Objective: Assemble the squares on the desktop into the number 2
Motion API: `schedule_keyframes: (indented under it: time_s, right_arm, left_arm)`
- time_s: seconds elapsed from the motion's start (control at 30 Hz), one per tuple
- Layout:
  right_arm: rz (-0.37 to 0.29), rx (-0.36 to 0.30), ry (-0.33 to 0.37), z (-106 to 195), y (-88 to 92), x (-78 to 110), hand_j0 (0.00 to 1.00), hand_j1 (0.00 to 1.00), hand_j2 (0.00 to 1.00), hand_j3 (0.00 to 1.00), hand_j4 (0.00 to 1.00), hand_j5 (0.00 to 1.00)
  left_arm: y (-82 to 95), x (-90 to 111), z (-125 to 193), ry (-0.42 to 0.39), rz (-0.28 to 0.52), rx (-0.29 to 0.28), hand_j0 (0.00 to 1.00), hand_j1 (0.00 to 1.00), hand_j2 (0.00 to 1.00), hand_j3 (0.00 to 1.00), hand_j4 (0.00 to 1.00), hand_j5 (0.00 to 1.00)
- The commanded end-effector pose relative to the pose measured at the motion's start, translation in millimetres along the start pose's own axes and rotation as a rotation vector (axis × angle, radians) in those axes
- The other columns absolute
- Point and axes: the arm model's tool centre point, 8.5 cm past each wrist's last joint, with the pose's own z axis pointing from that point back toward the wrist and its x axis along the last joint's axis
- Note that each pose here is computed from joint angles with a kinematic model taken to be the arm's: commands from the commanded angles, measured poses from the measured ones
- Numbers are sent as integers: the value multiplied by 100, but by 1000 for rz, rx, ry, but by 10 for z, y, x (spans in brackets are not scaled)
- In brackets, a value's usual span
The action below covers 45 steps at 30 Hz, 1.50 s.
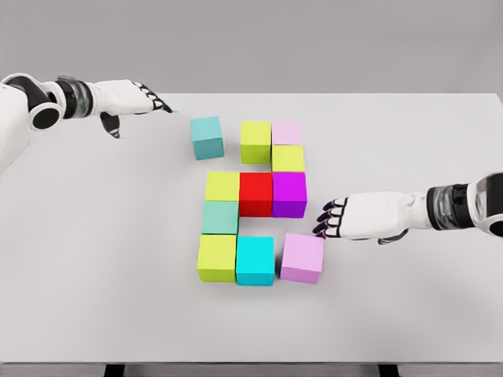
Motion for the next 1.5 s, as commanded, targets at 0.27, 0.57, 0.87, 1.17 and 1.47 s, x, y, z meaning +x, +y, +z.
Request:
schedule_keyframes:
  time_s: [0.27, 0.57, 0.87, 1.17, 1.47]
  right_arm:
    - [1, -14, -11, -43, -38, 23, 99, 99, 99, 99, 99, 99]
    - [-20, 0, 32, 94, 25, -94, 99, 99, 99, 99, 99, 99]
    - [-7, 66, 60, 420, 153, -28, 99, 99, 99, 99, 99, 99]
    - [-9, 62, -9, 196, 168, 112, 99, 99, 99, 99, 99, 99]
    - [-5, 45, -45, 48, 131, 179, 99, 99, 99, 99, 99, 99]
  left_arm:
    - [-61, 125, -32, -36, -54, -30, 100, 100, 100, 100, 100, 100]
    - [3, 269, -129, -68, -71, -19, 100, 100, 100, 100, 100, 100]
    - [64, 373, -209, -89, -80, -11, 100, 100, 100, 100, 100, 100]
    - [96, 417, -241, -98, -81, -5, 100, 100, 100, 100, 100, 100]
    - [118, 458, -271, -106, -85, -3, 100, 100, 100, 100, 100, 100]
